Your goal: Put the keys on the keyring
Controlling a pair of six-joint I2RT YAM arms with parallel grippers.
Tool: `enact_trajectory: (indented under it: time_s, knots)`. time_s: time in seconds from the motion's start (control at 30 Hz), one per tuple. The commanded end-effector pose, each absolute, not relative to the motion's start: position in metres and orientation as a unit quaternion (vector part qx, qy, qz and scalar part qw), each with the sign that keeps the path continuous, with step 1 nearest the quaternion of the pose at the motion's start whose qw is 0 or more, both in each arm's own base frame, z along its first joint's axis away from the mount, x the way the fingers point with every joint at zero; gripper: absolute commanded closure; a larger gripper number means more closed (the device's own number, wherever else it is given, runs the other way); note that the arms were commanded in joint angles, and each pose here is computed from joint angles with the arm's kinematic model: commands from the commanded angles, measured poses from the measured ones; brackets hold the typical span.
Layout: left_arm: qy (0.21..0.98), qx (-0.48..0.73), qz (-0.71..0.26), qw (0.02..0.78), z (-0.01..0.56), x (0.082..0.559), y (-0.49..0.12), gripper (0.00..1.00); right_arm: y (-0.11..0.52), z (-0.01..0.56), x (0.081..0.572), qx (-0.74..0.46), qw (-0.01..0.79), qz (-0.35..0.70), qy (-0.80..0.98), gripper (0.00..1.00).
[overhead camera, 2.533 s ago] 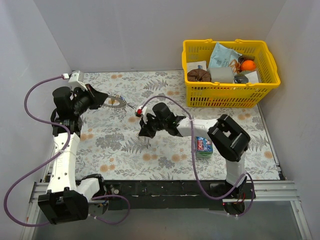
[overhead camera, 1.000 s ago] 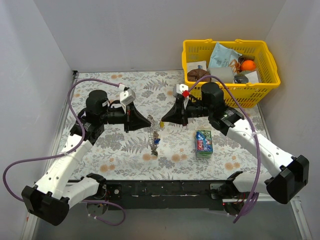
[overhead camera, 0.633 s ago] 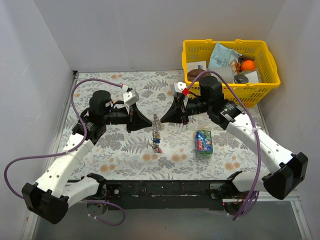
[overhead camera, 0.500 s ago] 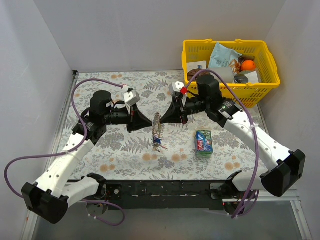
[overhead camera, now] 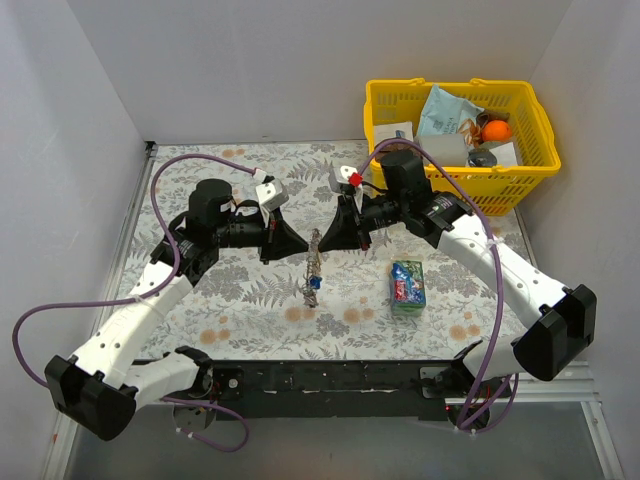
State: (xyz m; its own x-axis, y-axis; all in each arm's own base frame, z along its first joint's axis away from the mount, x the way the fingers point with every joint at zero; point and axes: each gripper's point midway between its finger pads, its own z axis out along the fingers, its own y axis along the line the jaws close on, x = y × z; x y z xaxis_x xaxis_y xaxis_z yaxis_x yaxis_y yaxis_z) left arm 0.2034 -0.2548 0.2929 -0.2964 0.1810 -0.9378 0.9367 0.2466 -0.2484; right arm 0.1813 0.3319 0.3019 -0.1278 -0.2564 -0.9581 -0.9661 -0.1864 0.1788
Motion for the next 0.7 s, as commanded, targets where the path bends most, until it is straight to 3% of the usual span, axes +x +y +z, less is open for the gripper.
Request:
enact_trajectory:
  time_s: [0.0, 0.67]
  knots:
    - [0.645, 0.432, -0.445, 0.447, 0.316, 0.203, -0.258, 1.0, 0.332, 0.32, 0.182, -0.573, 0.358, 0.522, 0.521, 0.99]
    - [0.624, 0.445, -0.456, 0.454, 0.327, 0.189, -0.258, 1.0, 0.332, 0.303, 0.191, -0.56, 0.356, 0.507, 0.55, 0.99]
